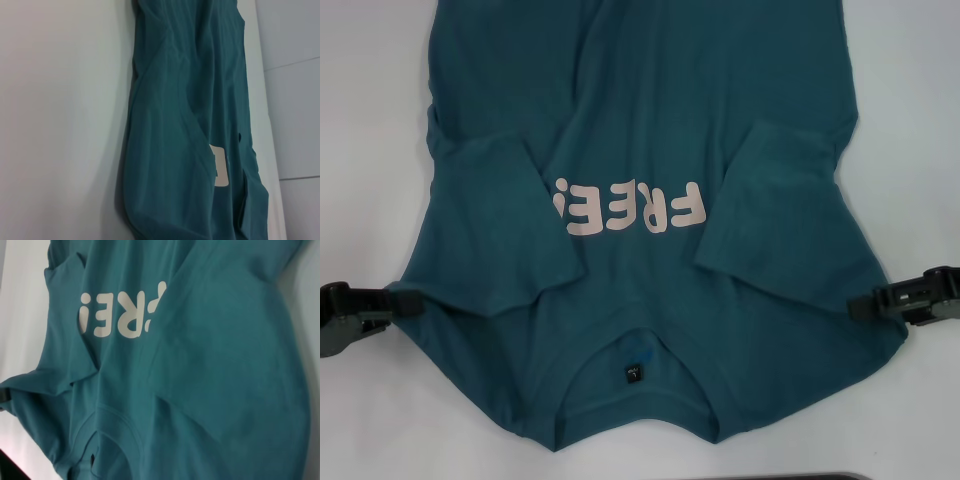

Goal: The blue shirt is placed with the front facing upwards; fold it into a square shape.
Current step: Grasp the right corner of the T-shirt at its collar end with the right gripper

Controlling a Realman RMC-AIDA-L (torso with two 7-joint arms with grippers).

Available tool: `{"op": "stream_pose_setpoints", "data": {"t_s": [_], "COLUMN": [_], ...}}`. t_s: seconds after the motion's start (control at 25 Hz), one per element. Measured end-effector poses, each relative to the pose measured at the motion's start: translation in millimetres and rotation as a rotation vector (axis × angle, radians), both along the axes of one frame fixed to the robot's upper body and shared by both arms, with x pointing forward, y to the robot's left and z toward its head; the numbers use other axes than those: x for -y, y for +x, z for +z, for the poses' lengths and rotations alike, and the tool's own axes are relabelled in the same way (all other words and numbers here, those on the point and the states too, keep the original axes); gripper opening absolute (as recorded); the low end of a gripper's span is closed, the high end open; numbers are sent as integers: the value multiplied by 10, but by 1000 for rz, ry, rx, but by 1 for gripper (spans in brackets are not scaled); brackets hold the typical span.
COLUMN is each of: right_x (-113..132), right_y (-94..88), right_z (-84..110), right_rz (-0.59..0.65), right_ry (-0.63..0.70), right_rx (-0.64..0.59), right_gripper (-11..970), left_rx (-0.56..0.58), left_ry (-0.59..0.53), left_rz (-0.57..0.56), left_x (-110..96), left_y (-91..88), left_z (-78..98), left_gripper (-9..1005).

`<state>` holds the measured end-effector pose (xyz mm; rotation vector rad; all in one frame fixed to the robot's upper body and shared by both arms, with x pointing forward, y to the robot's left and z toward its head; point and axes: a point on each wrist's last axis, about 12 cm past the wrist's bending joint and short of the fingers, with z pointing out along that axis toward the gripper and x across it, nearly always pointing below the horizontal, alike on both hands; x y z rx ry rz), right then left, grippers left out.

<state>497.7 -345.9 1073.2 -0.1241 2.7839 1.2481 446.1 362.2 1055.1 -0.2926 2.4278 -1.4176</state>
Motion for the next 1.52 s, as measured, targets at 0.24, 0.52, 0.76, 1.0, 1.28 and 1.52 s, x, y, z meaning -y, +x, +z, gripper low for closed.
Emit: {"op": "stream_pose_setpoints", "data": {"t_s": [0.24,0.52,0.76,1.0,1.28,1.52], "right_x": [-22,42,29,7,50,58], "right_y": [12,20,24,25,3,3], "right_z": [-3,47,62,56,61,70], "right_rz": [5,-23,-2,12,6,16], "right_ry": [15,20,24,25,16,12], "right_rx": [12,55,64,53,49,51], "right_gripper": [789,761,638,413,91,19], "left_rx": [-1,1,4,5,5,5], "left_ry": [-2,-4,-6,-5,-8,-15], "left_rz": [-1,-5,0,1,-3,-7], "left_x": [9,25,20,11,13,16], "left_y": [-3,10,13,14,11,4], "left_z": [-4,-2,2,7,11,16], "left_gripper": [31,32,31,31,31,32]}}
